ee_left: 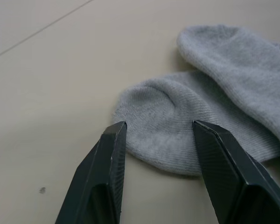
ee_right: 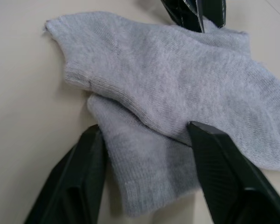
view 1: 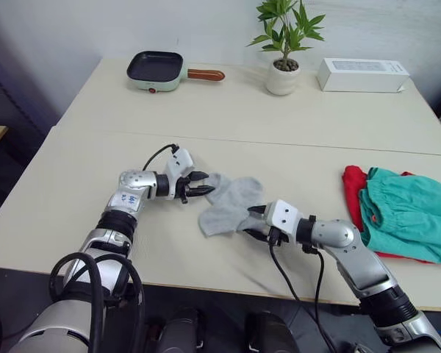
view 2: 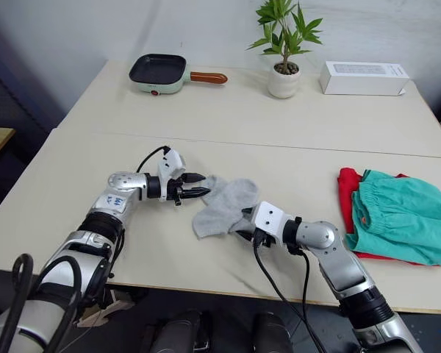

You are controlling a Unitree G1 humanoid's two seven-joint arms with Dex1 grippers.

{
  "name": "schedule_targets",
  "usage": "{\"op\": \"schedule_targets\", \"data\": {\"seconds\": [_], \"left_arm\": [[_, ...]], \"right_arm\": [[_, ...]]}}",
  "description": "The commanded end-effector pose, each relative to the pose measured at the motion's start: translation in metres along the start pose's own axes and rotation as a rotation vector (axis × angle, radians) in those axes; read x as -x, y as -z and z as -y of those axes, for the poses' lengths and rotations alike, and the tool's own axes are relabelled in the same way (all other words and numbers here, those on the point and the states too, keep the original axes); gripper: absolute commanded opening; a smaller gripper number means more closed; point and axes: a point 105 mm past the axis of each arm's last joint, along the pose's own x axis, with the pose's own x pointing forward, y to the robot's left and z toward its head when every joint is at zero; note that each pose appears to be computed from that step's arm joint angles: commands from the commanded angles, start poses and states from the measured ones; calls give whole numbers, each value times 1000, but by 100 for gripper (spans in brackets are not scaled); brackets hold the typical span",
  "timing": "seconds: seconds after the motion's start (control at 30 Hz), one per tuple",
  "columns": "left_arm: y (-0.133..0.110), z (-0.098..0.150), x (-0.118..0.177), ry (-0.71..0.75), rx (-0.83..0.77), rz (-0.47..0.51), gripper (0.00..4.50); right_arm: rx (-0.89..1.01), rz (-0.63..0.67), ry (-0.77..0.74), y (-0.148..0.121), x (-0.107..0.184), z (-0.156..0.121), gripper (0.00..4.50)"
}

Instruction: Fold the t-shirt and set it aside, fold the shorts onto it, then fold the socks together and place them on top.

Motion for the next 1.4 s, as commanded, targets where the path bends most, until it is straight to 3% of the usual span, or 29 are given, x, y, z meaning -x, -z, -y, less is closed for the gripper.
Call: {"op": "schedule_targets", "data": {"seconds": [0.03,0.17,0.53,0.7,0.87,1.0,1.07,1.17,1.23,1.4], "left_arm": [[2,5,-3,37,-15,-21,120],[13,15,3,89,-11,-56,3],[-7,62,48,71,-8,-77,1],[-4,62,50,-40,77,-56,1],[2,65,57,-62,103,-92,125],[-6,66,84,-12,139,-63,247],[-16,69,97,46,183,-28,306],[-24,55,101,17,274,3,397],[-31,47,94,13,307,14,448],[-44,31,55,41,253,30,448]], "right_arm": [[21,-14,23,3,7,7,133],[65,-18,9,6,14,14,6],[268,-25,-63,23,19,54,2],[236,16,-85,20,19,58,2],[219,-20,-97,29,32,55,133],[117,-47,-55,29,66,59,269],[-64,-41,-71,26,82,48,332],[-416,-116,-28,30,94,30,432],[-611,-59,-73,14,91,9,450],[-873,-82,-175,-3,74,-37,450]]}}
